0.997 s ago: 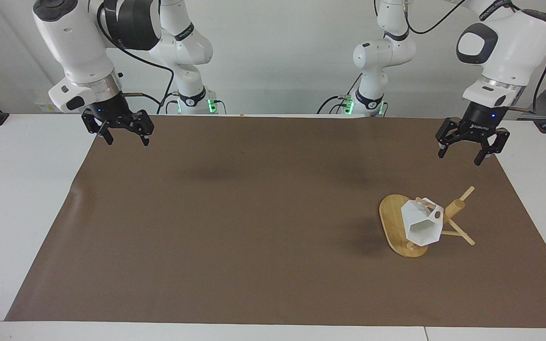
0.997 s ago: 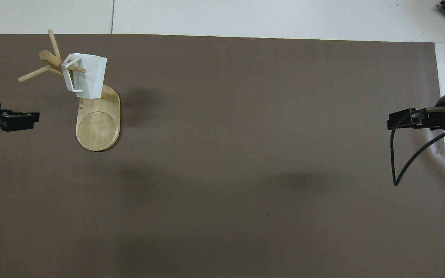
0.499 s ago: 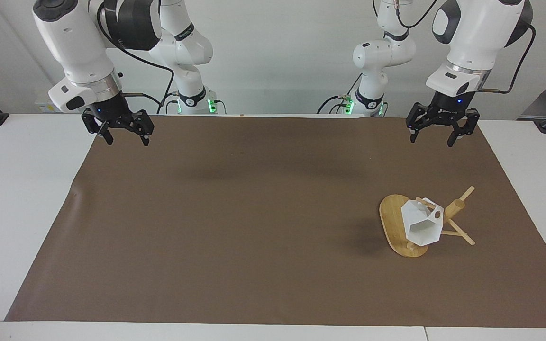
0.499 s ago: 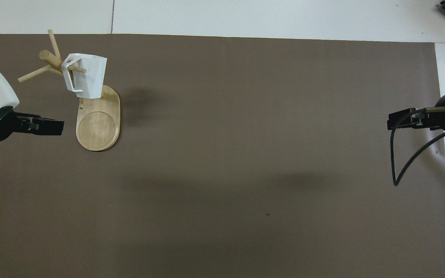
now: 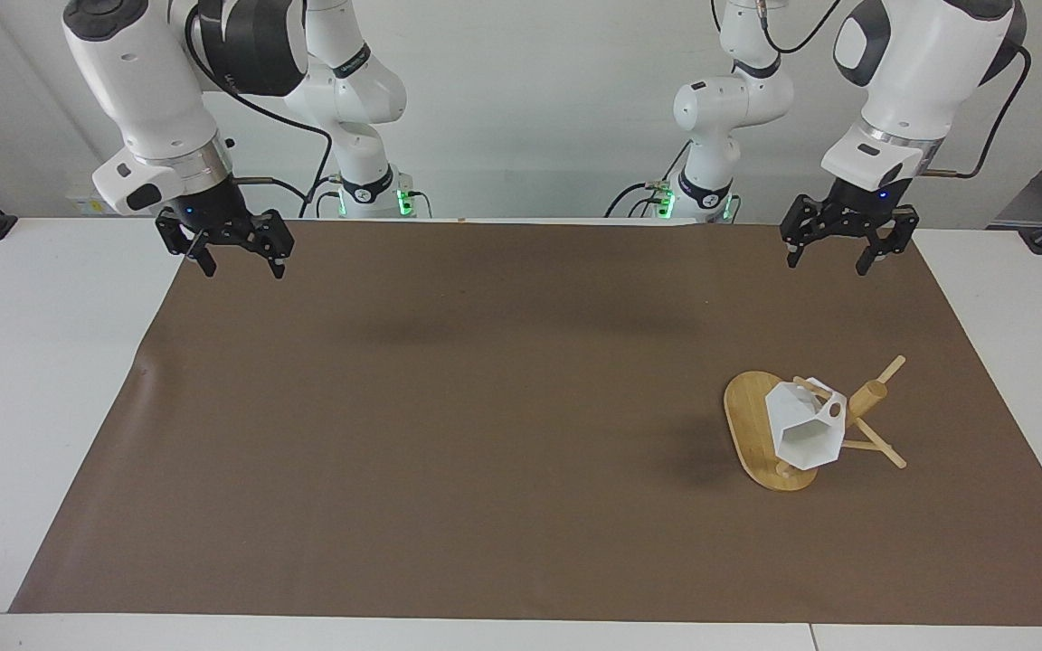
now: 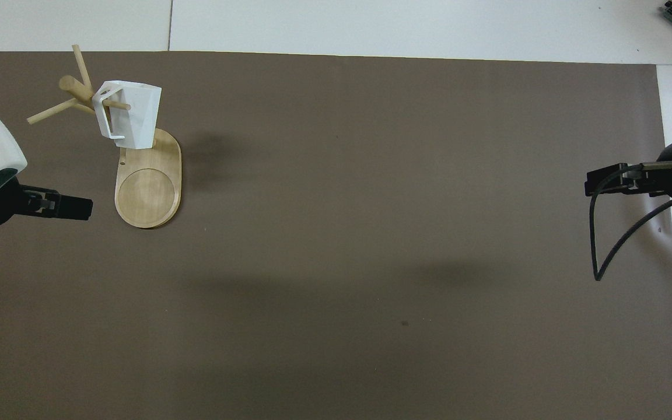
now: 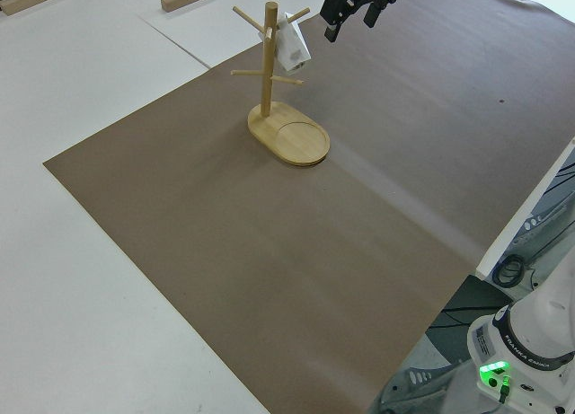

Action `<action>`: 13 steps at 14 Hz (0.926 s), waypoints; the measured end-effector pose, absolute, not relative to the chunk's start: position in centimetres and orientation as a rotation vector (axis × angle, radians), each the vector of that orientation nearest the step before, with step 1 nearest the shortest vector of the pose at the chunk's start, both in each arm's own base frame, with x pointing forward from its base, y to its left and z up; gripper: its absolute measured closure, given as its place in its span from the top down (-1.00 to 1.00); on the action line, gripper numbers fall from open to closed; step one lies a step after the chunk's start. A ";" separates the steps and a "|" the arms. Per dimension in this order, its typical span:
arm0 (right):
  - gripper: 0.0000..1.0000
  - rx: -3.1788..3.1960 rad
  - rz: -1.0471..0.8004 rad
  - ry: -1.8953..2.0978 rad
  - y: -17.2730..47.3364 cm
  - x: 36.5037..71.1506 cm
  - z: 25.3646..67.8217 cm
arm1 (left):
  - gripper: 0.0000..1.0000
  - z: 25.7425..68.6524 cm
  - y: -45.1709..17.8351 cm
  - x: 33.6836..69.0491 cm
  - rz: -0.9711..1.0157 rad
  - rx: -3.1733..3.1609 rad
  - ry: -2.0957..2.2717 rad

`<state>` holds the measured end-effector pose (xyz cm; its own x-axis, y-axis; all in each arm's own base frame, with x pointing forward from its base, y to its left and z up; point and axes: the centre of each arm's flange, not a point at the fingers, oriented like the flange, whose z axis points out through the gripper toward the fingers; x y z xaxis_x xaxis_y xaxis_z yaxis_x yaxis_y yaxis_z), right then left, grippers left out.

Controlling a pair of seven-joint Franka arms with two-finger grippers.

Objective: Hang cup on rack

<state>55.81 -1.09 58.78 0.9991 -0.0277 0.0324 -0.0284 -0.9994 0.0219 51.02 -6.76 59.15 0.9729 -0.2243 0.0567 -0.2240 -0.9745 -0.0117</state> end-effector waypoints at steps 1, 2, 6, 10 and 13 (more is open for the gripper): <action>1.00 3.119 0.050 -0.044 -1.1 55.8 58.8 | 1.00 59.2 -6.6 51.0 -0.085 -3.116 0.347; 1.00 3.119 0.050 -0.044 -1.1 55.8 58.8 | 1.00 59.2 -6.3 51.0 -0.085 -3.117 0.339; 1.00 3.119 0.050 -0.044 -1.1 55.8 58.8 | 1.00 59.3 -5.9 51.0 -0.082 -3.119 0.320; 1.00 3.119 0.050 -0.044 -1.1 55.8 58.8 | 1.00 61.4 -6.0 51.1 -0.104 -3.117 0.322; 1.00 3.119 0.050 -0.044 -1.1 55.8 58.8 | 1.00 63.5 -5.3 51.2 -0.060 -3.109 0.319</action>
<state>55.81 -1.09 58.78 0.9991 -0.0277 0.0323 -0.0284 -0.9994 0.0219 51.16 -5.29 63.54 0.9784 -0.2035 0.0368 -0.2029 -0.9790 -0.0199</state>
